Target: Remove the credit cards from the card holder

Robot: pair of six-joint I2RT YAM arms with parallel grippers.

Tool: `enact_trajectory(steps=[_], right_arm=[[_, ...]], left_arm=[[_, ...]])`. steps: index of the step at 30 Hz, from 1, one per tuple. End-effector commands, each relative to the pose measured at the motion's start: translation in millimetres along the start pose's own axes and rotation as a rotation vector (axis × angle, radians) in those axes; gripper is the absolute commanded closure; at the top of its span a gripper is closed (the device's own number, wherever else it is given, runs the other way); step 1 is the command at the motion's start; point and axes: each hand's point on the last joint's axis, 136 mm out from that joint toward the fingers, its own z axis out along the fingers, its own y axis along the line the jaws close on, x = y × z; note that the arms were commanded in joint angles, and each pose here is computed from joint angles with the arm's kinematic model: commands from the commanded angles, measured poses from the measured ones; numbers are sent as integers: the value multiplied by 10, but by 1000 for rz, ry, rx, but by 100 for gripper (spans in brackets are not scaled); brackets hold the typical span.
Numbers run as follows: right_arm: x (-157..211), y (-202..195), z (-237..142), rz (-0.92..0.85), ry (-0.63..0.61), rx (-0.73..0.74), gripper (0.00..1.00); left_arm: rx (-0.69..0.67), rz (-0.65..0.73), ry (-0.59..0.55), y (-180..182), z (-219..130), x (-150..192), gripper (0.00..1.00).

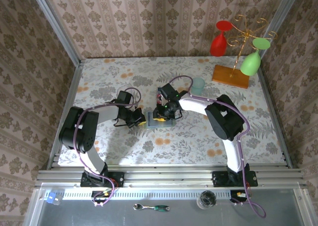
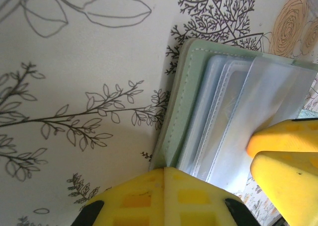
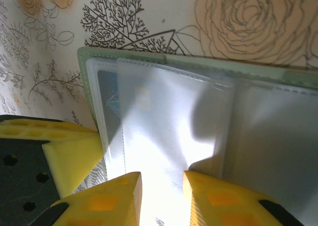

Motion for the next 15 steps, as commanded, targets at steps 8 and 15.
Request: enact_trajectory(steps=[8,15], right_arm=[[-12,-81,-130,24,-22,-20,73],[-27,-104,-130,46,-22,-60,75]], left_arm=[[-44,-7,24,106,6,28,100],[-31,3,8,30,-46,-15,100]])
